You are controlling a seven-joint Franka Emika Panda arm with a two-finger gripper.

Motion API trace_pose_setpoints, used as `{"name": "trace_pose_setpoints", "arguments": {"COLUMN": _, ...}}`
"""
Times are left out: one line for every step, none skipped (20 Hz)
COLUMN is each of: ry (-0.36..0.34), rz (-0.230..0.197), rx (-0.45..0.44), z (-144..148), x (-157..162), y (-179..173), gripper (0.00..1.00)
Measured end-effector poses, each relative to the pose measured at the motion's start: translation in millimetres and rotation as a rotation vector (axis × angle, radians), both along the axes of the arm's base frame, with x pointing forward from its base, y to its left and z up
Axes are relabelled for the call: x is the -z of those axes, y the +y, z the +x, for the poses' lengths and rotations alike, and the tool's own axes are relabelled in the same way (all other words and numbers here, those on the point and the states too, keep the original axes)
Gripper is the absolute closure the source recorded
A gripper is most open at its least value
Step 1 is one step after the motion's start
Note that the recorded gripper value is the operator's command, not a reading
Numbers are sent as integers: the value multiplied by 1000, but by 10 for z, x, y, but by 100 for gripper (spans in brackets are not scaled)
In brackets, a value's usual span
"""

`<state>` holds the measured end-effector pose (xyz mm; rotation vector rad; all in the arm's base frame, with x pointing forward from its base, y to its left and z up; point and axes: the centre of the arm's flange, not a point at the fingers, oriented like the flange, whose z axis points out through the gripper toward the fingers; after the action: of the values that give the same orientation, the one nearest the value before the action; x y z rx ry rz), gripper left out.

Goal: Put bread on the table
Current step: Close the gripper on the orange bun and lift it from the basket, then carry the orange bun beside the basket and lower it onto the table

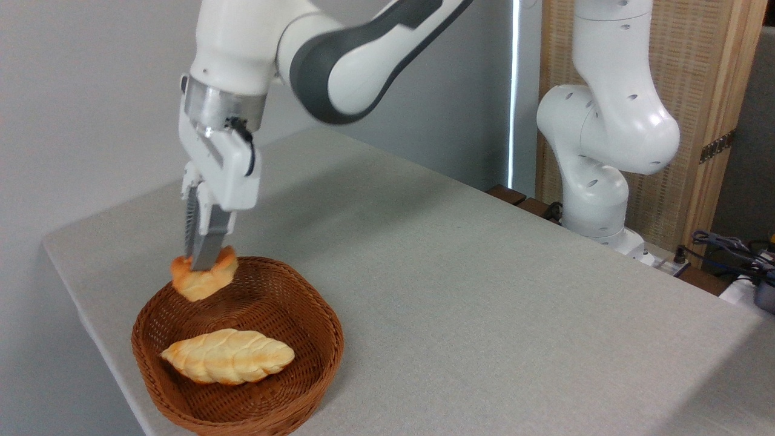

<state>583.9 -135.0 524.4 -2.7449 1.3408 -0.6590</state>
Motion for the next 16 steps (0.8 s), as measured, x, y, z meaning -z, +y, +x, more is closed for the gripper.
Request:
{"name": "trace_pose_setpoints", "arguments": {"ry": 29, "rz": 8, "rx": -4, "z": -83, "x": -104, "y": 72, "gripper": 74}}
{"name": "trace_pose_setpoints", "arguments": {"ry": 57, "rz": 15, "rx": -8, "z": -174, "x": -209, "y": 143, "gripper": 74}}
{"name": "trace_pose_setpoints", "arguments": {"ry": 86, "rz": 23, "rx": -7, "z": -275, "x": -309, "y": 205, "gripper": 71}}
{"name": "trace_pose_setpoints", "arguments": {"ry": 115, "rz": 31, "rx": -3, "z": -382, "x": -389, "y": 261, "gripper": 70}}
{"name": "trace_pose_setpoints", "arguments": {"ry": 139, "rz": 39, "rx": 2, "z": -491, "x": -440, "y": 315, "gripper": 68}}
{"name": "trace_pose_setpoints", "arguments": {"ry": 156, "rz": 46, "rx": 8, "z": -603, "x": -451, "y": 355, "gripper": 66}}
{"name": "trace_pose_setpoints", "arguments": {"ry": 173, "rz": 52, "rx": 13, "z": -735, "x": -413, "y": 386, "gripper": 65}}
{"name": "trace_pose_setpoints", "arguments": {"ry": 191, "rz": 57, "rx": 16, "z": -873, "x": -336, "y": 400, "gripper": 58}}
{"name": "trace_pose_setpoints", "arguments": {"ry": 212, "rz": 64, "rx": 23, "z": -1032, "x": -225, "y": 393, "gripper": 50}}
{"name": "trace_pose_setpoints", "arguments": {"ry": 233, "rz": 72, "rx": 35, "z": -1178, "x": -109, "y": 362, "gripper": 44}}
{"name": "trace_pose_setpoints", "arguments": {"ry": 253, "rz": 79, "rx": 51, "z": -1308, "x": 6, "y": 309, "gripper": 32}}
{"name": "trace_pose_setpoints", "arguments": {"ry": 271, "rz": 86, "rx": 69, "z": -1413, "x": 108, "y": 244, "gripper": 22}}
{"name": "trace_pose_setpoints", "arguments": {"ry": 284, "rz": 93, "rx": 85, "z": -1486, "x": 186, "y": 184, "gripper": 12}}
{"name": "trace_pose_setpoints", "arguments": {"ry": 294, "rz": 97, "rx": 96, "z": -1528, "x": 242, "y": 140, "gripper": 7}}
{"name": "trace_pose_setpoints", "arguments": {"ry": 301, "rz": 101, "rx": 102, "z": -1547, "x": 280, "y": 117, "gripper": 5}}
{"name": "trace_pose_setpoints", "arguments": {"ry": 306, "rz": 102, "rx": 104, "z": -1553, "x": 305, "y": 109, "gripper": 1}}
